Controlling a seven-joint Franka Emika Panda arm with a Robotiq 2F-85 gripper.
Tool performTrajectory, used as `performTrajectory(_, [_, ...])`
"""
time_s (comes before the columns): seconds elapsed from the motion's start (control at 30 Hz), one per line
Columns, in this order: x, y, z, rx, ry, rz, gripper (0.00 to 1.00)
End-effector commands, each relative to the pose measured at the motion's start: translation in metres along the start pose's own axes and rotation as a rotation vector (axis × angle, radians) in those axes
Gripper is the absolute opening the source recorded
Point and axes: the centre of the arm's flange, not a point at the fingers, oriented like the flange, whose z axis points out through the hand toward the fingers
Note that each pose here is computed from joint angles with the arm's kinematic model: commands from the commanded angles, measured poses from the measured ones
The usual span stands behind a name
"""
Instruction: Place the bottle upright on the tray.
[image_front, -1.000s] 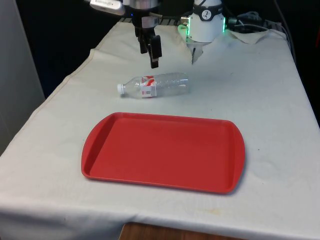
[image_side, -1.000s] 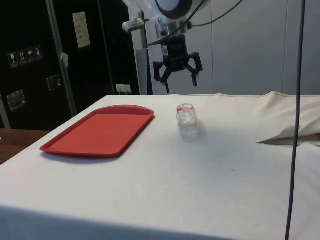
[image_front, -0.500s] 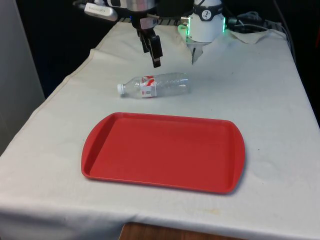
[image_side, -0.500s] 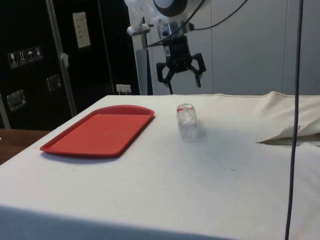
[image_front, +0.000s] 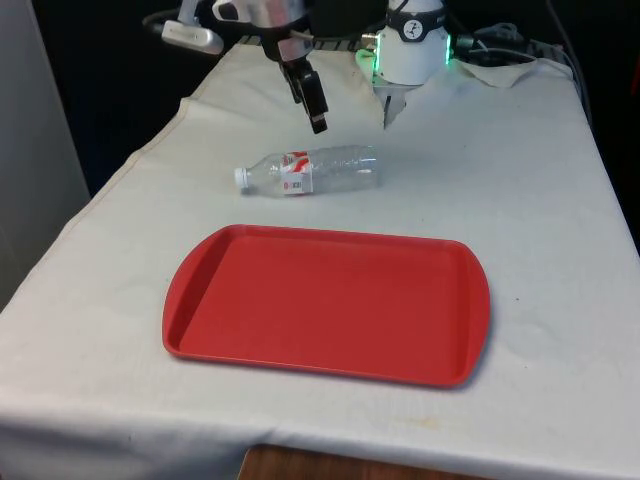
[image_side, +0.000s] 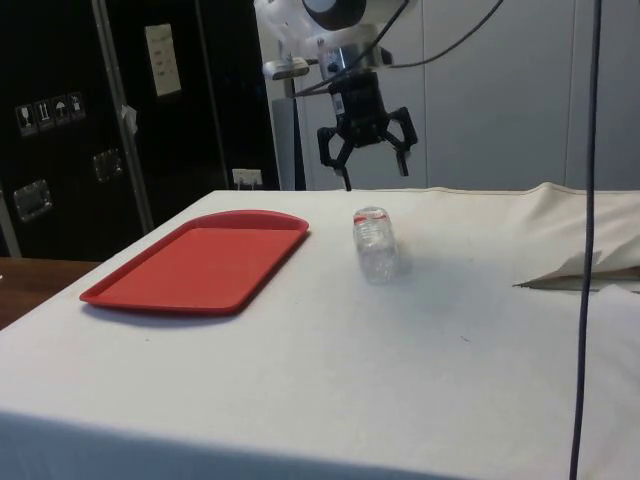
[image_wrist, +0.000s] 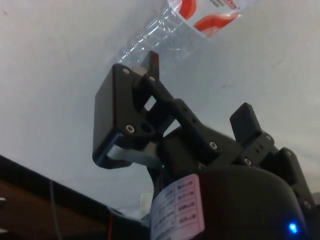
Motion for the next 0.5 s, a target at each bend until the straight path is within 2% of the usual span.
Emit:
performTrajectory(0.0, [0.0005, 0.0005, 0.0010, 0.006, -0.026, 0.001, 1.00])
performTrajectory(0.23, [0.0028, 0.0038, 0.0041, 0.005, -0.078, 0.013, 1.00])
performTrajectory(0.27, [0.0023, 0.0037, 0.0039, -0.001, -0.063, 0.014, 1.00])
performTrajectory(0.3, [0.0029, 0.0039, 0.0046, 0.006, -0.085, 0.014, 1.00])
performTrajectory(0.47, [0.0037, 0.0055, 0.0069, 0.007, -0.117, 0.019, 1.00])
